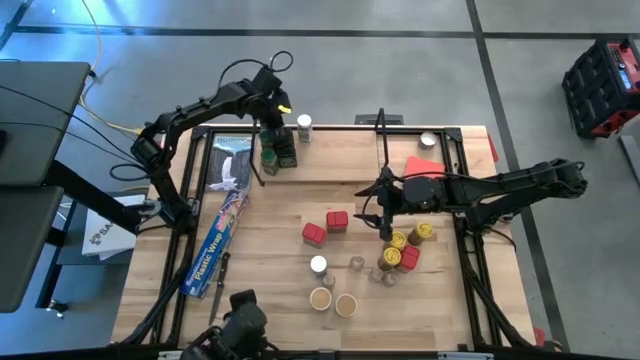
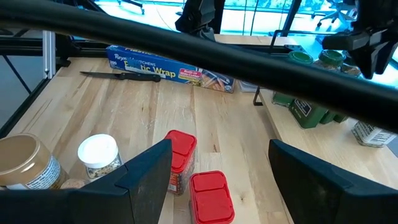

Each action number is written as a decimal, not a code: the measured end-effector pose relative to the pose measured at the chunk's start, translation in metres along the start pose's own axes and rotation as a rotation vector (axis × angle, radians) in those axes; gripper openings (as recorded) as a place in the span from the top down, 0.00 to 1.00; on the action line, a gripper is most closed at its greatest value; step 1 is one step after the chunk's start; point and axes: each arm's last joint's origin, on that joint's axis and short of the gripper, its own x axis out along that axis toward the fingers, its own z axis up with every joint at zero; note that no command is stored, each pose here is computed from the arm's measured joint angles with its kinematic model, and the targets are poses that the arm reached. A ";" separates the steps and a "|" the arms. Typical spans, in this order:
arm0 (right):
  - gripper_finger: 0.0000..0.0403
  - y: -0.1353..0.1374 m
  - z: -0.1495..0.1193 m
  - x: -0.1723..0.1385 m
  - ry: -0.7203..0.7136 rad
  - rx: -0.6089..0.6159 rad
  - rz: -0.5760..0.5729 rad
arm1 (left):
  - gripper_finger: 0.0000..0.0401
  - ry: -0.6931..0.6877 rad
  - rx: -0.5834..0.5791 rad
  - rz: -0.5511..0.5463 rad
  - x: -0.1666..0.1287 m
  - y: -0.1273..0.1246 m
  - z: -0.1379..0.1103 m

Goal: Shelf spices
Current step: Put the green seasoning bottle on the shelf and align it with the other green seasoning bottles, then adjust the black seasoning cans on the shelf, then put the white seasoning bottle on the shelf and align it with the other white seasoning bottle

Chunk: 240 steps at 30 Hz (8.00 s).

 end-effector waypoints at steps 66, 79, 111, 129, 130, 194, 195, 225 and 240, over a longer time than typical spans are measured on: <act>0.35 0.000 -0.004 -0.001 0.045 -0.008 0.006 | 1.00 0.132 -0.226 0.105 0.012 -0.164 0.027; 0.35 0.000 -0.005 -0.001 0.049 -0.009 0.009 | 1.00 0.145 -0.169 0.134 0.014 -0.154 0.025; 0.35 0.000 -0.004 -0.001 0.048 -0.009 0.008 | 1.00 0.230 0.177 0.122 0.011 -0.153 0.019; 0.35 0.000 -0.004 -0.002 0.045 -0.014 0.008 | 1.00 0.231 0.285 0.138 -0.001 -0.163 0.024; 0.35 0.000 -0.004 -0.002 0.043 -0.015 0.008 | 1.00 0.221 0.272 0.139 -0.006 -0.165 0.027; 0.35 0.081 -0.048 0.158 0.131 -0.203 0.532 | 0.89 -0.471 -0.378 0.286 -0.181 -0.396 -0.043; 0.35 0.081 -0.049 0.158 0.130 -0.203 0.532 | 0.88 -0.470 -0.380 0.287 -0.181 -0.396 -0.043; 0.52 0.022 0.028 0.093 -0.077 -0.074 0.305 | 0.81 -0.402 -0.418 0.263 -0.194 -0.400 -0.068; 0.52 -0.160 0.024 0.096 0.043 0.080 -0.098 | 0.81 -0.463 -0.420 0.289 -0.202 -0.400 -0.079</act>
